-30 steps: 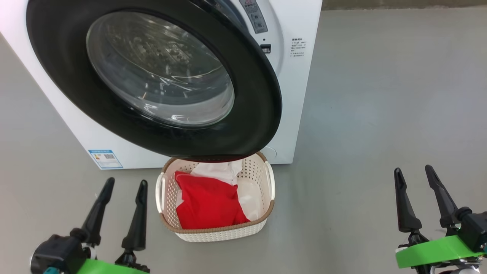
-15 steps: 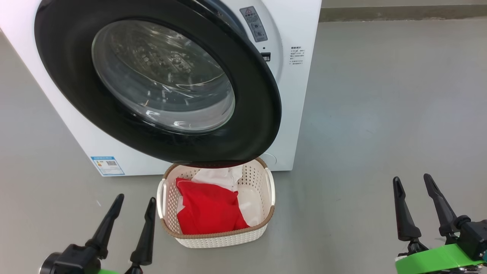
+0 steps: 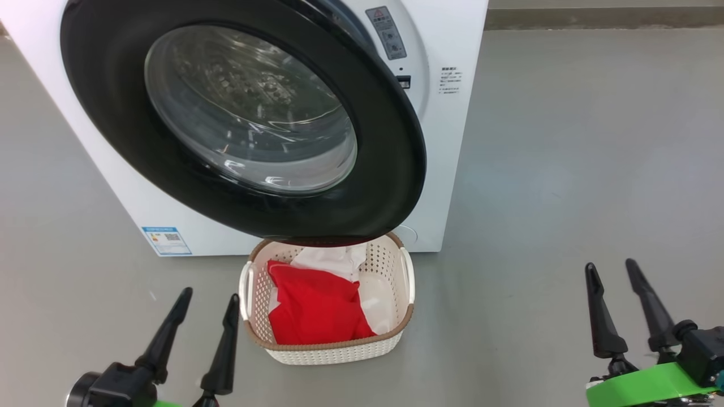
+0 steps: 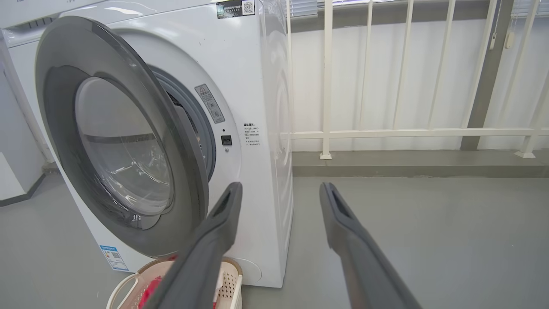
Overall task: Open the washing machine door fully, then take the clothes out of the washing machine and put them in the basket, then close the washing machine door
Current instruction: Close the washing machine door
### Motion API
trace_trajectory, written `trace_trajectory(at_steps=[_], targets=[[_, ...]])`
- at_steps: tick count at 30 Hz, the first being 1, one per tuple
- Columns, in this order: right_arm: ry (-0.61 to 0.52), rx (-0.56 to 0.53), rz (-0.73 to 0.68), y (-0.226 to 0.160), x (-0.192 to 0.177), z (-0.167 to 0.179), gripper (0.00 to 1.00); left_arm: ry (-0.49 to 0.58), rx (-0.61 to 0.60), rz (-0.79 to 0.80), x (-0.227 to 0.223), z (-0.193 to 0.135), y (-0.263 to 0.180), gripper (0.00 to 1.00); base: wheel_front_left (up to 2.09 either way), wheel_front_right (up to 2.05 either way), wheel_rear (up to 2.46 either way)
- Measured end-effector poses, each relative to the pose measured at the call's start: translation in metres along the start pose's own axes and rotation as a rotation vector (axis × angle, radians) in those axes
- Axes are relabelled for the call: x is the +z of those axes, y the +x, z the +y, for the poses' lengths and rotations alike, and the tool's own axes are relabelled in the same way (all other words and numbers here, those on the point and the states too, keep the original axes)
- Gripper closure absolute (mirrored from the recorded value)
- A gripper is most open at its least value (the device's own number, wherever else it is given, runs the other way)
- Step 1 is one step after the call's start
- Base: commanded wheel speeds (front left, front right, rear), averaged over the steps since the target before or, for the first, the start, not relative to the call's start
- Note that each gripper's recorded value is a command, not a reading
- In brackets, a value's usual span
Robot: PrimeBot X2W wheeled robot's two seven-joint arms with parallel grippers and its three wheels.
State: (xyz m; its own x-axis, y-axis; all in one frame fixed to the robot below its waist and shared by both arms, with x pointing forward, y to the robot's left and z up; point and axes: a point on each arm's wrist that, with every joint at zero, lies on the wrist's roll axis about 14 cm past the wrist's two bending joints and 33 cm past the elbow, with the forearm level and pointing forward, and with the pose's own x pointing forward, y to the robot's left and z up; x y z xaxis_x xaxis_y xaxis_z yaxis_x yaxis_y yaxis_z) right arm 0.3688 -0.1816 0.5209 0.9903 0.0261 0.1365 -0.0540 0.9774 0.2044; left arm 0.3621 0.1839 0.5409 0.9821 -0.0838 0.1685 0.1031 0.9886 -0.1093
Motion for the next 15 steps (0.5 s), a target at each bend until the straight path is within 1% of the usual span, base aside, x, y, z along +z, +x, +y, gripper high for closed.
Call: trace_trajectory(at_steps=[1,7,15], targets=[[0.0,0.003,0.004,0.0,-0.001,0.001,1.0,-0.006,-0.002,-0.002,0.0,0.0,0.0,0.0,0.0,0.0,0.0],[-0.014,0.05,0.042,0.009,-0.015,0.016,1.0,-0.015,0.015,0.0,-0.001,0.005,-0.003,0.0,0.0,0.0,0.0],[-0.043,0.137,0.046,0.05,-0.015,0.045,1.0,-0.037,0.051,-0.028,0.006,0.012,-0.003,0.0,0.0,0.0,0.0]])
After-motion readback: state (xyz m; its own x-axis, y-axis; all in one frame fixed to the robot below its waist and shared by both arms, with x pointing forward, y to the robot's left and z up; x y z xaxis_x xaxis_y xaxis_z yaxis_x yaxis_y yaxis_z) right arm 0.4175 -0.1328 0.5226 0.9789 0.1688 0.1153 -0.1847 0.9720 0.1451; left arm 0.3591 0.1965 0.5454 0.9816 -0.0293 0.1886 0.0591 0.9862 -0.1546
